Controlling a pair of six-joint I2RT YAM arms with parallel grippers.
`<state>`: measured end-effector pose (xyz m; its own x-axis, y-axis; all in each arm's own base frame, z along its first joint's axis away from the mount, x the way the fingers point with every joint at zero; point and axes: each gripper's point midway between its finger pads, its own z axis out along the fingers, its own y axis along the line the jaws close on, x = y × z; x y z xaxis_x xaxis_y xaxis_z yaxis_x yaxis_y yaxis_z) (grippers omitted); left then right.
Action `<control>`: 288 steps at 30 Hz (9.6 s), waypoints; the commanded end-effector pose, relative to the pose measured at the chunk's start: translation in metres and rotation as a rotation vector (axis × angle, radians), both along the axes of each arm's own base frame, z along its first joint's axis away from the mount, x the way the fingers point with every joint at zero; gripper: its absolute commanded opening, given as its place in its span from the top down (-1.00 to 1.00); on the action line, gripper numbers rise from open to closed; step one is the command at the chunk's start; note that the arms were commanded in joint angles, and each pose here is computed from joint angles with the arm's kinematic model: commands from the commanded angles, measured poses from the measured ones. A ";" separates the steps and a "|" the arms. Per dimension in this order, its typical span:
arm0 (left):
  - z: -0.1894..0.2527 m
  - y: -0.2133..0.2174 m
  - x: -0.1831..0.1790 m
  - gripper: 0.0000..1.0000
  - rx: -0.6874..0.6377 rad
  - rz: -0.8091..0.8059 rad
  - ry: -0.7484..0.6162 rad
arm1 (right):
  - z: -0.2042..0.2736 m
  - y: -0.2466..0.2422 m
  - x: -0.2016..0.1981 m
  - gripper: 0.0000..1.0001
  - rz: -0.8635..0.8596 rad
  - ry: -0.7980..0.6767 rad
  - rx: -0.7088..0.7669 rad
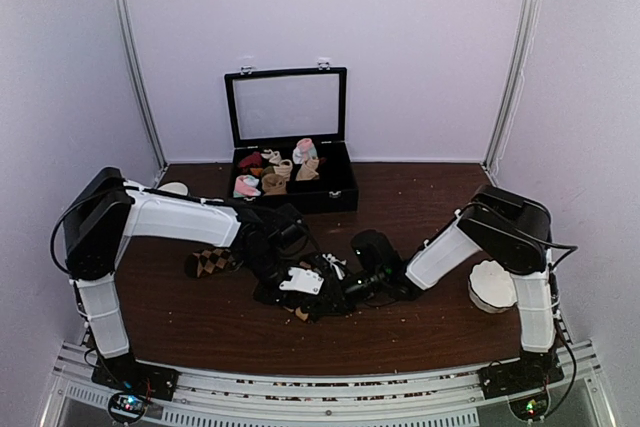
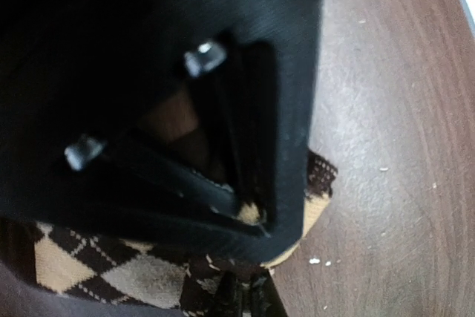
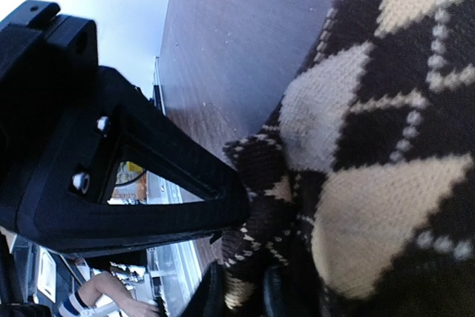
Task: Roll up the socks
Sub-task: Roll the sock at the center of the board.
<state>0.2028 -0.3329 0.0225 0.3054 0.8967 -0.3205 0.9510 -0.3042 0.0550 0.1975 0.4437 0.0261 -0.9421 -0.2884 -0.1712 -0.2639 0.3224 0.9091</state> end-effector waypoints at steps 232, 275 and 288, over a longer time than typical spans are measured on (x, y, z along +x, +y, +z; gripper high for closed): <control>-0.032 0.031 -0.004 1.00 0.188 0.330 0.791 | 0.044 -0.042 -0.019 -0.77 0.387 -1.582 -0.246; 0.049 0.022 0.052 0.69 -0.003 0.370 0.549 | -0.047 -0.021 -0.038 1.00 0.808 -1.351 -0.344; -0.001 0.038 0.069 0.86 0.119 0.436 0.442 | -0.044 -0.025 -0.035 1.00 0.784 -1.309 -0.446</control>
